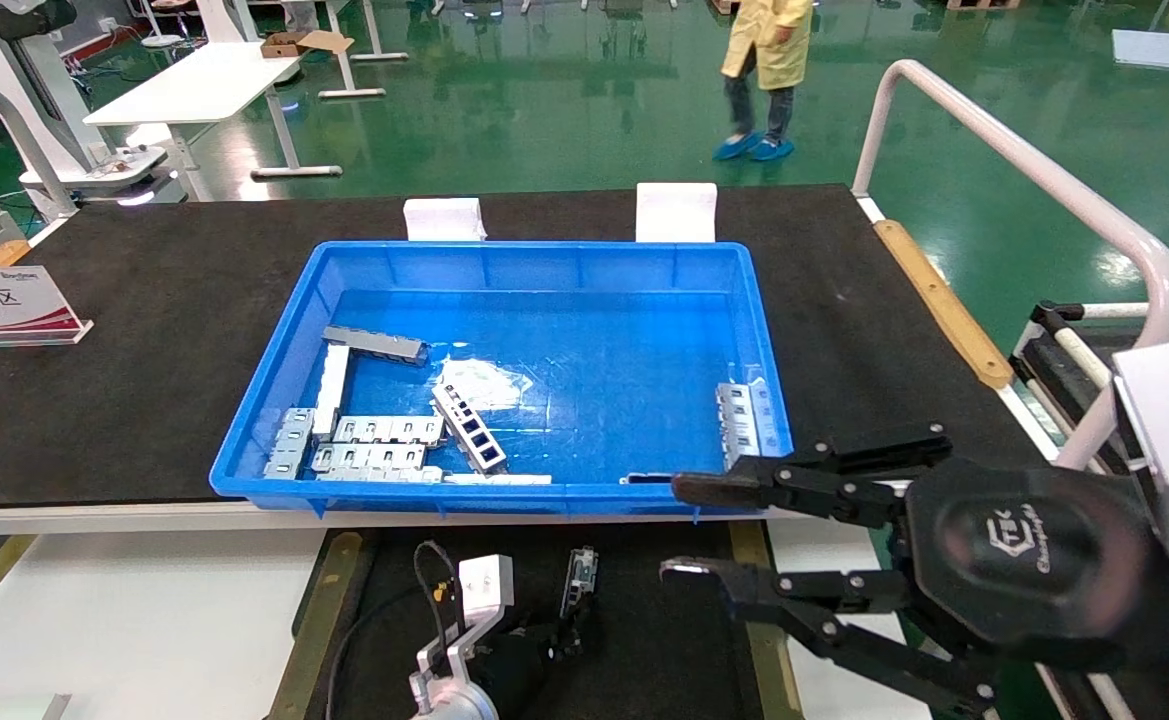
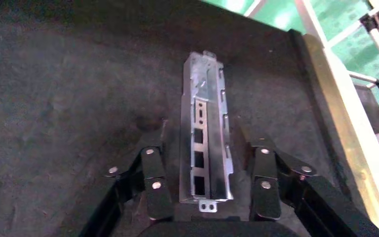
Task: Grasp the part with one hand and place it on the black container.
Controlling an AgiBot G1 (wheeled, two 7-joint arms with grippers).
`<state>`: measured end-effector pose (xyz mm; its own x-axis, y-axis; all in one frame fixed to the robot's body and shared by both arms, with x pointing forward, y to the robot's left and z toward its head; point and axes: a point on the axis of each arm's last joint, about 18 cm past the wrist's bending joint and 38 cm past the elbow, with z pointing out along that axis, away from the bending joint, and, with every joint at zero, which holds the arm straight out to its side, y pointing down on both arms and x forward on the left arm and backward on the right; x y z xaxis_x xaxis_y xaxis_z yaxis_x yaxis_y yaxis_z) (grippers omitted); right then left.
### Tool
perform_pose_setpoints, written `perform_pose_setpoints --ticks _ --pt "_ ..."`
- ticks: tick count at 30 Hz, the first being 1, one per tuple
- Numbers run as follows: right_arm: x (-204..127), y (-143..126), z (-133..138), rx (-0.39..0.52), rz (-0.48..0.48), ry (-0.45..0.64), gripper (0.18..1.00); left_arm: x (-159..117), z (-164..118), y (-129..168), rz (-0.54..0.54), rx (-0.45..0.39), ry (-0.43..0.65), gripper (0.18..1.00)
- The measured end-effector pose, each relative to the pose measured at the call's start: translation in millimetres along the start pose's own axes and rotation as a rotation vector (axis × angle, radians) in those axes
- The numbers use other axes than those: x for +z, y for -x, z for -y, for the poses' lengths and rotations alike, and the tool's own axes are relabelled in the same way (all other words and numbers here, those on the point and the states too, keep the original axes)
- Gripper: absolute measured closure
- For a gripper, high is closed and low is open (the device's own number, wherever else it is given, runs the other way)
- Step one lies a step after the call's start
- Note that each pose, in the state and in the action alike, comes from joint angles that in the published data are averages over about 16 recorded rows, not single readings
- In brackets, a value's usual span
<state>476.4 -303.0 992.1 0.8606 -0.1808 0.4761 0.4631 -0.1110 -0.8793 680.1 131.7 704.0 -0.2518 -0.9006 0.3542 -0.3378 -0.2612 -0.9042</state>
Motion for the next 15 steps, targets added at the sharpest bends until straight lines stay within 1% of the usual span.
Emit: perform_pose_setpoints --ticks 4,7,10,15 --pt "0 0 0 0.000 0.000 0.000 0.775 -13 8 2 -0.045 0.047 -0.010 0.663" --pt "0 0 0 0.000 0.000 0.000 0.721 -26 14 4 -0.088 0.094 -0.015 0.598" --pt "0 0 0 0.000 0.000 0.000 0.642 -41 20 6 -0.140 0.148 -0.015 0.549" --pt "0 0 0 0.000 0.000 0.000 0.516 -65 30 9 -0.240 0.248 -0.009 0.442"
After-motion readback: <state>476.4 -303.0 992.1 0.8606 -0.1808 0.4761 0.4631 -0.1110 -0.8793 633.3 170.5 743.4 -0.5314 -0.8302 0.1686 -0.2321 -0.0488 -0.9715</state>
